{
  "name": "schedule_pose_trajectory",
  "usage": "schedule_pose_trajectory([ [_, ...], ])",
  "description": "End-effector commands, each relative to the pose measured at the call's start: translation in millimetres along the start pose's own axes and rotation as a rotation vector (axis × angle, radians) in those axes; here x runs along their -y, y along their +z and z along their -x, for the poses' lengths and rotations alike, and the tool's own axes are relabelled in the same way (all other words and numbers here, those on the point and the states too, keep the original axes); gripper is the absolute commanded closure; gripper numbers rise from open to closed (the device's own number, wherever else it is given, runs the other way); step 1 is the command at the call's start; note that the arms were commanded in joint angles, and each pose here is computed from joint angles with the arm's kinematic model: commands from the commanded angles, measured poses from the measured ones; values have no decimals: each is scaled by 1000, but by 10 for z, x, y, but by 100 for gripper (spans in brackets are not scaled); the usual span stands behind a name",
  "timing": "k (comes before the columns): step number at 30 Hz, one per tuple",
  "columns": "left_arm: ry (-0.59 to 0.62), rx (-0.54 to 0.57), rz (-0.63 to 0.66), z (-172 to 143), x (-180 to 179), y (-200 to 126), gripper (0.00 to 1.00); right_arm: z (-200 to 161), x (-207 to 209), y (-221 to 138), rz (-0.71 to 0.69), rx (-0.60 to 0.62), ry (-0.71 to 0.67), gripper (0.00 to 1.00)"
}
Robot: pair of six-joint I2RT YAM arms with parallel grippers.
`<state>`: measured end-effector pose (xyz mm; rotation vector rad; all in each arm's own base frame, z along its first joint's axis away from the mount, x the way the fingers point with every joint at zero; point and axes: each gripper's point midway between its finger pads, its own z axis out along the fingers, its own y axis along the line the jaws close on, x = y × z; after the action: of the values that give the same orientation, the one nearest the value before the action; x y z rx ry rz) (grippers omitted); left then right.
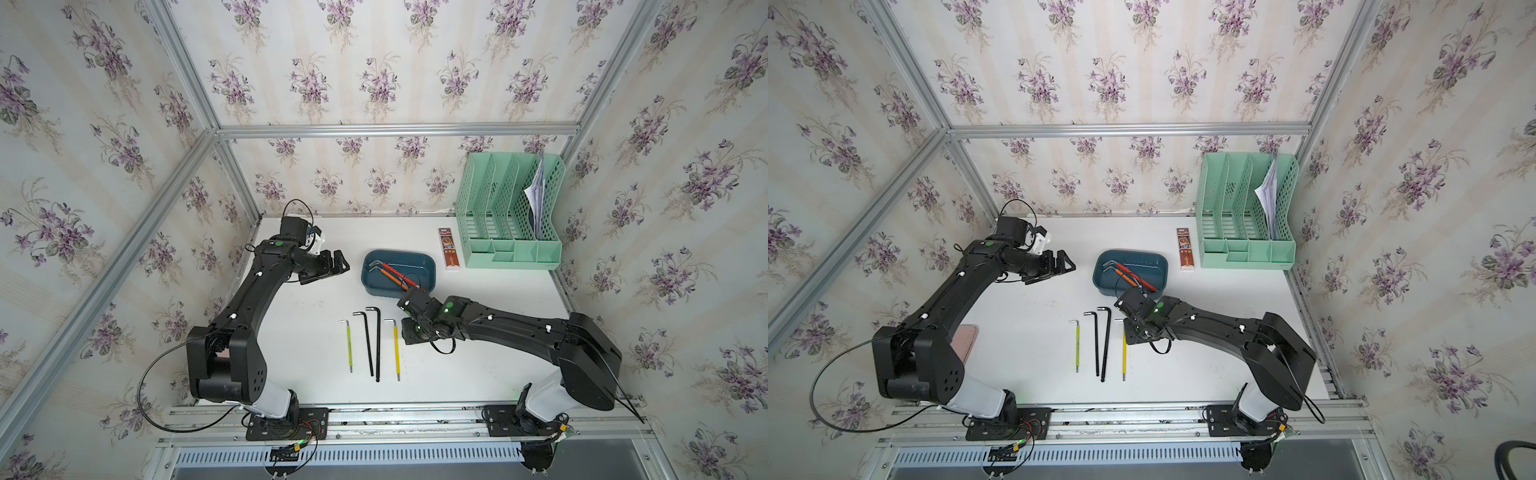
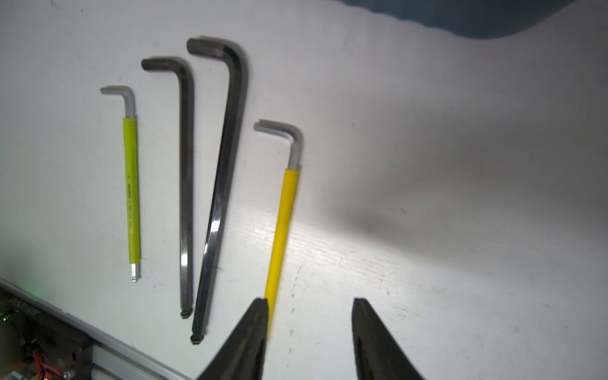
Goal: Put the hex key on the desktop into the storage box
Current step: Pick up the Allen key from the center of the board.
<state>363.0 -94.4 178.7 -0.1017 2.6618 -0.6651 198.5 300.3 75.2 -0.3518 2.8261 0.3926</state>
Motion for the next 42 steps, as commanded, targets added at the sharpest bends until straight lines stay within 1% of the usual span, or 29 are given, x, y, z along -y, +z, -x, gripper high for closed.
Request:
schedule_pose_trajectory([
  [1,11,0,9,6,-6,-25,1,-56,-18,29,-27,-54,-17,53],
  [5,10,-1,11,2,-11,-29,1,-75,-95,92,-56,-90,-40,54],
  [9,11,5,10,5,-3,-50,1,-111,-12,165,-157,-118,-56,56],
  [14,13,8,12,4,0,-64,1,-188,-159,251,-111,-145,-73,58],
  [29,12,11,14,10,-4,-66,1,-310,-244,432,-113,-201,-92,58],
  [33,13,9,19,6,-7,-74,1,-304,-224,472,-184,-201,-109,58],
  [37,14,16,28,10,-21,-85,1,-370,-216,577,-203,-221,-112,59],
  [40,12,14,32,6,-33,-83,1,-453,-124,652,-227,-238,-107,61],
  [42,13,15,31,10,-27,-89,1,-504,-65,689,-235,-245,-102,64],
])
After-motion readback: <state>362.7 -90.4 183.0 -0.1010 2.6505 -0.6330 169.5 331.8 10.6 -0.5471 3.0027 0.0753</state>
